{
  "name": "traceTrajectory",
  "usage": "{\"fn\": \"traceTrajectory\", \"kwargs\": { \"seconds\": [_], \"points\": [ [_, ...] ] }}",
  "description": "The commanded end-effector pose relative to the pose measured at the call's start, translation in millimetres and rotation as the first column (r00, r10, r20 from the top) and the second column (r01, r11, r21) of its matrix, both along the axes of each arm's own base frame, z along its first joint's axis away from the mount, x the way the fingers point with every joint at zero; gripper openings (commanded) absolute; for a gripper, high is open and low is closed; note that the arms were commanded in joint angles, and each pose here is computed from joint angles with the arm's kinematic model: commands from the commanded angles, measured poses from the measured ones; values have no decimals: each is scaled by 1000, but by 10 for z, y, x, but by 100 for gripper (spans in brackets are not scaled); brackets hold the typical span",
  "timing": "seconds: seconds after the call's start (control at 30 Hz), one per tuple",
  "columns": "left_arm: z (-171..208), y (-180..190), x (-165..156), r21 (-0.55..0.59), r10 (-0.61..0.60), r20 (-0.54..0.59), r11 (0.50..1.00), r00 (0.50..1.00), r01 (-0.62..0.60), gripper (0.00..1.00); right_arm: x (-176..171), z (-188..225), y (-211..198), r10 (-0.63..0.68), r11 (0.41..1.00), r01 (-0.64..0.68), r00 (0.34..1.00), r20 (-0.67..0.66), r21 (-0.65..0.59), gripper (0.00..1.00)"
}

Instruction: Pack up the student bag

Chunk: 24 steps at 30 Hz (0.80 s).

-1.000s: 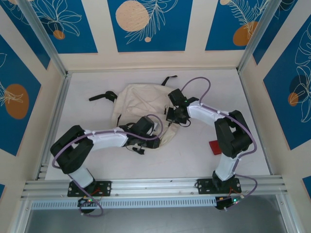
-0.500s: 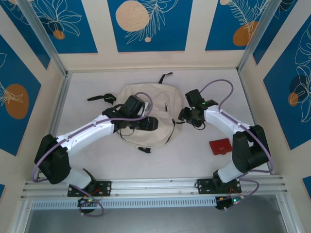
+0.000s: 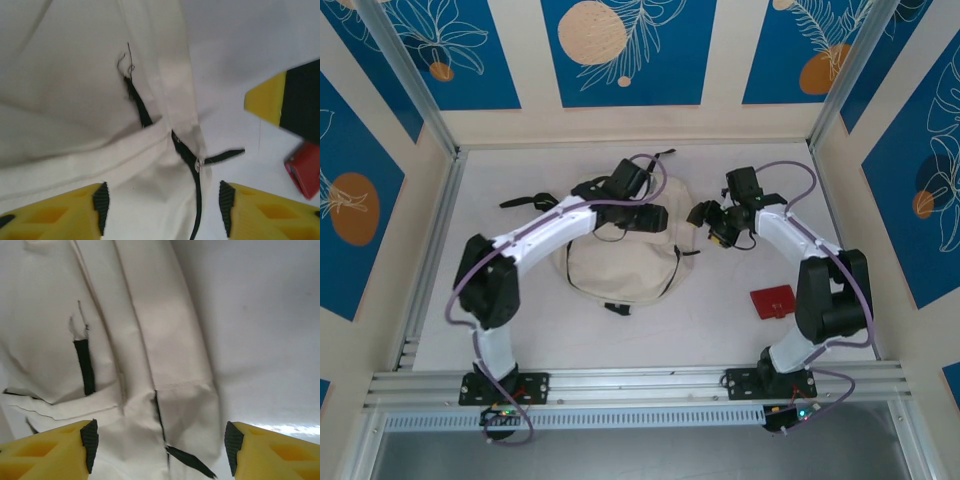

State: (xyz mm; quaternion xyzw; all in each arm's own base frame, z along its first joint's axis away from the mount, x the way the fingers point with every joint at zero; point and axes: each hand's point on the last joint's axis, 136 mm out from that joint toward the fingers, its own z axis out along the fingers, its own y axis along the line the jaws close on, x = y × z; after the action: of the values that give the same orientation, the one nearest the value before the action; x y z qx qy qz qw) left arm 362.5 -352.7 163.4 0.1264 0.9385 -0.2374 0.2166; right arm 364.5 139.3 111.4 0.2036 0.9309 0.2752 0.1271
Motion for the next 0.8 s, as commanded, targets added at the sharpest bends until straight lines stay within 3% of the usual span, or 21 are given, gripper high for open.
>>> {"fn": "traceTrajectory", "kwargs": {
  "seconds": [0.0,0.17,0.4,0.6,0.77],
  "points": [
    [-93,-100,218,41,47,-11,998,999,-46,54,178,119,122,40,995,-43,999,30,91,68],
    [-329,-165,464,145,125,-10,982,992,-123,47,225,21,89,38,994,-39,999,15,98,67],
    [-621,-192,503,258,157,-26,955,987,-145,42,215,-131,56,25,992,-21,999,-29,123,66],
    [-780,-272,411,270,141,-69,956,988,-117,39,192,-196,-5,9,992,-3,999,-45,127,64],
    [-883,-330,359,271,127,-101,958,987,-95,31,169,-216,-16,6,992,1,999,-52,130,63]
  ]
}}
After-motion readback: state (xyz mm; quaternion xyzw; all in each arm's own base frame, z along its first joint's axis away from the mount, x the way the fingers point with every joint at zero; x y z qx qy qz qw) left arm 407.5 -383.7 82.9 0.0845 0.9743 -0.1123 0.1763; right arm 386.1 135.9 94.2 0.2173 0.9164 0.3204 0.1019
